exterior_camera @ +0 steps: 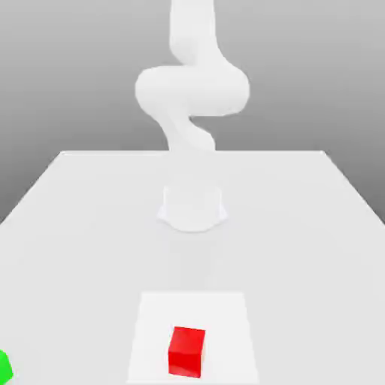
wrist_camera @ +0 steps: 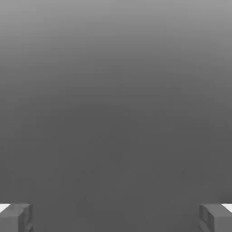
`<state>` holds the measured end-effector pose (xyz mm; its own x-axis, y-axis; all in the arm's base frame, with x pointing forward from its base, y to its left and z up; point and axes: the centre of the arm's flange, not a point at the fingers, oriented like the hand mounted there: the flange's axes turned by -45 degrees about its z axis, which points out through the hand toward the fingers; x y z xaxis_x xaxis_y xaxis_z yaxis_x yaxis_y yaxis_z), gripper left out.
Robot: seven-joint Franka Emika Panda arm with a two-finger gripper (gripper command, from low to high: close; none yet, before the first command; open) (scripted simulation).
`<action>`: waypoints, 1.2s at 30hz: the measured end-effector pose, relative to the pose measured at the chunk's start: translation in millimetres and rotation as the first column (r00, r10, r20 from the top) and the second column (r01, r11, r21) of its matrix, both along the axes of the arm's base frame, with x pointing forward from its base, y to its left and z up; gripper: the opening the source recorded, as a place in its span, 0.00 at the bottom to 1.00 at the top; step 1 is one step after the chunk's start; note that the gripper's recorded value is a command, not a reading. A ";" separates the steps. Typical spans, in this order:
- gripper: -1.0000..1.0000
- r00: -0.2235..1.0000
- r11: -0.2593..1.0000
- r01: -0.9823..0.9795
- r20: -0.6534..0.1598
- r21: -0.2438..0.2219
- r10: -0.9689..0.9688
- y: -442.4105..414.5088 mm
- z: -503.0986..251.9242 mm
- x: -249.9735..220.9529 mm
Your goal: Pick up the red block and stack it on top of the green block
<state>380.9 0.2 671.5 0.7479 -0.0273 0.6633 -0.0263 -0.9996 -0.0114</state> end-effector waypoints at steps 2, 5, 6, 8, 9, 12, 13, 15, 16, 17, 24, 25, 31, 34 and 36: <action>0.50 0.998 1.000 0.013 -0.063 0.002 -0.013 -0.3 -35.4 26.0; 0.50 0.988 1.000 0.031 -0.153 0.005 -0.030 -1.4 -89.1 57.3; 0.50 0.983 0.999 0.037 -0.182 0.005 -0.035 -1.9 -107.6 66.1; 0.50 0.970 0.999 0.049 -0.240 0.006 -0.046 -3.0 -145.3 81.2; 0.50 0.962 0.998 0.055 -0.268 0.006 -0.051 -3.6 -164.5 87.5; 0.50 0.934 0.997 0.072 -0.352 0.008 -0.065 -5.3 -223.1 101.6; 0.50 0.922 0.997 0.078 -0.380 0.008 -0.069 -5.9 -242.8 104.6; 0.50 0.898 0.996 0.089 -0.434 0.008 -0.077 -6.9 -282.4 108.2; 0.50 0.884 0.995 0.095 -0.460 0.009 -0.081 -7.3 -302.2 108.8; 0.50 0.870 0.995 0.101 -0.486 0.009 -0.084 -7.9 -321.9 108.6; 0.50 0.755 0.990 0.140 -0.648 0.009 -0.101 -8.4 -453.4 87.2; 0.50 0.748 0.990 0.142 -0.656 0.009 -0.101 -8.3 -467.8 85.9; 0.00 0.742 0.990 0.144 -0.663 0.009 -0.102 -8.2 -519.1 83.8; 0.00 0.742 0.990 0.143 -0.662 0.009 -0.102 -7.9 -519.1 83.9; 0.00 0.742 0.990 0.144 -0.663 0.009 -0.102 -8.0 -521.9 83.6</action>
